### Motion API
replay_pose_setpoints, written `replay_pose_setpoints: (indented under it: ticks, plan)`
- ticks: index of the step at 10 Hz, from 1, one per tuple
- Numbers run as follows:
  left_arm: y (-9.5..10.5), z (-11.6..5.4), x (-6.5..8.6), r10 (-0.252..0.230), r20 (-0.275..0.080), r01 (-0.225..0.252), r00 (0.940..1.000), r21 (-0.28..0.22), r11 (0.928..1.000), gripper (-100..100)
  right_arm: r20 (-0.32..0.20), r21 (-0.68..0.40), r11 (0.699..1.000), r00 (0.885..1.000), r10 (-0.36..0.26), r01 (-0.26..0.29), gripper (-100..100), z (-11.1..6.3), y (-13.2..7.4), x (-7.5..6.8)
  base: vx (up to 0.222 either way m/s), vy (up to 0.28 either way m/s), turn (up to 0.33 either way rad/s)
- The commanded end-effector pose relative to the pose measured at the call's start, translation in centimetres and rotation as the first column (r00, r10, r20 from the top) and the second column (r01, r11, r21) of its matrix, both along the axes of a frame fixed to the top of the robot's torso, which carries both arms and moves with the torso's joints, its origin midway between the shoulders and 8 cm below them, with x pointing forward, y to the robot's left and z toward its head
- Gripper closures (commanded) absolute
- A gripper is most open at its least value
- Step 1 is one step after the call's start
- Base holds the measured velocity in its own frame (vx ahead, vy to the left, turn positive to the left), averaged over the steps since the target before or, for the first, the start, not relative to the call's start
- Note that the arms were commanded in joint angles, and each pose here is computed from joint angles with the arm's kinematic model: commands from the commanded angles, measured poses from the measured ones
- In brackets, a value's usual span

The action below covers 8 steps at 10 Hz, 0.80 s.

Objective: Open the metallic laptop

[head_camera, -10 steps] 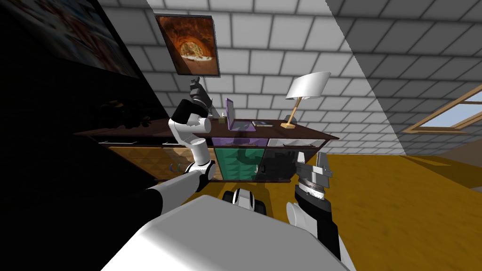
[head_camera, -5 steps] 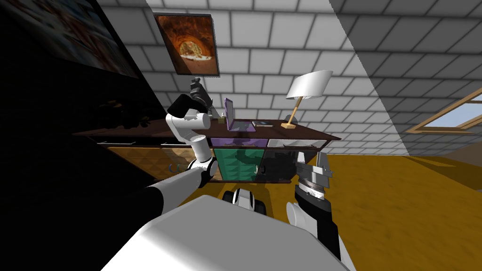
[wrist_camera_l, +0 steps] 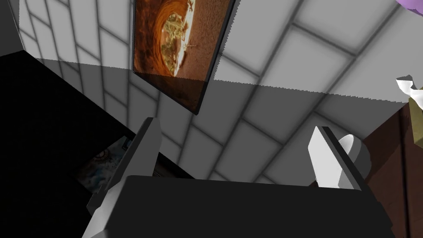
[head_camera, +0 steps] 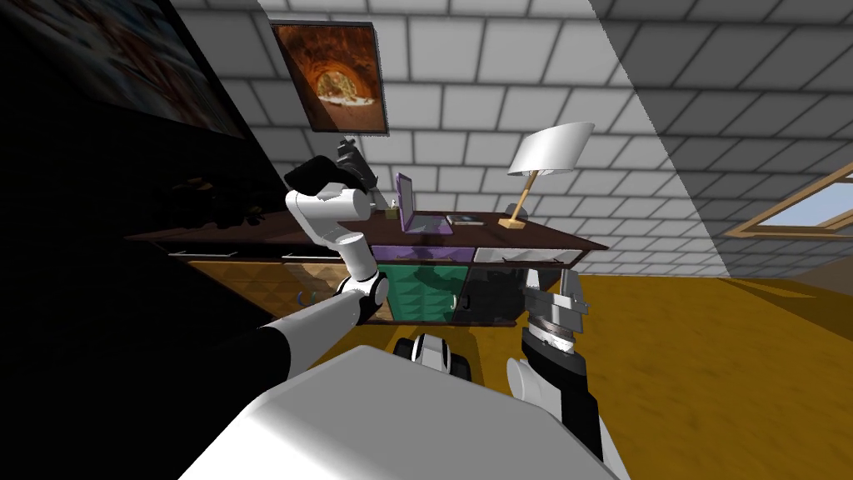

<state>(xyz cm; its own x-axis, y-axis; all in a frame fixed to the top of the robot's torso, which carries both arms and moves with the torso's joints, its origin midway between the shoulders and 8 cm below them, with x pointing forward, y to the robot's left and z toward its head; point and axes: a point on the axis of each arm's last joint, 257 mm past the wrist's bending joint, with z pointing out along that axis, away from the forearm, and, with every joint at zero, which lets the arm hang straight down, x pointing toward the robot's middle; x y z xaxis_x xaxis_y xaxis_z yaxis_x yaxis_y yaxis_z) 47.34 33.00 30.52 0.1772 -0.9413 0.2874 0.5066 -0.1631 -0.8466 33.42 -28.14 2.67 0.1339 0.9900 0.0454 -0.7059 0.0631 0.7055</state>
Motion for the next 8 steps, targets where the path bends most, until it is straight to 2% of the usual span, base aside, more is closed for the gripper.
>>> replay_pose_setpoints:
  ticks: [1,2,5,6,7,8]
  plan:
    - [-0.2,-0.6,0.6,-0.022,-0.046,0.020,0.9987,-0.044,0.9988,-100,0.000,0.000,1.000,1.000,0.000,0.000,0,0.0,0.0,0.0,0.021,-0.001,0.006]
    - [-0.5,-0.2,0.8,-0.045,-0.054,0.041,0.9976,-0.072,0.9965,-100,0.000,0.000,1.000,1.000,0.000,0.000,0,0.0,0.0,0.0,0.024,0.003,0.011]
    - [-1.0,-1.3,1.5,-0.075,-0.114,0.062,0.9907,-0.117,0.9912,-100,0.000,0.000,1.000,1.000,0.000,0.000,0,0.0,0.0,0.0,0.025,0.003,0.005]
    - [-1.6,-1.2,1.7,-0.103,-0.125,0.085,0.9868,-0.143,0.9861,-100,0.000,0.000,1.000,1.000,0.000,0.000,0,0.0,0.0,0.0,0.025,0.005,0.007]
    - [-1.6,-1.8,1.9,-0.106,-0.146,0.084,0.9836,-0.150,0.9851,-100,0.000,0.000,1.000,1.000,0.000,0.000,0,0.0,0.0,0.0,0.018,0.004,0.002]
    - [-2.3,-1.9,2.2,-0.137,-0.163,0.108,0.9771,-0.176,0.9784,-100,0.000,0.000,1.000,1.000,0.000,0.000,0,0.0,0.0,0.0,0.020,0.007,0.004]
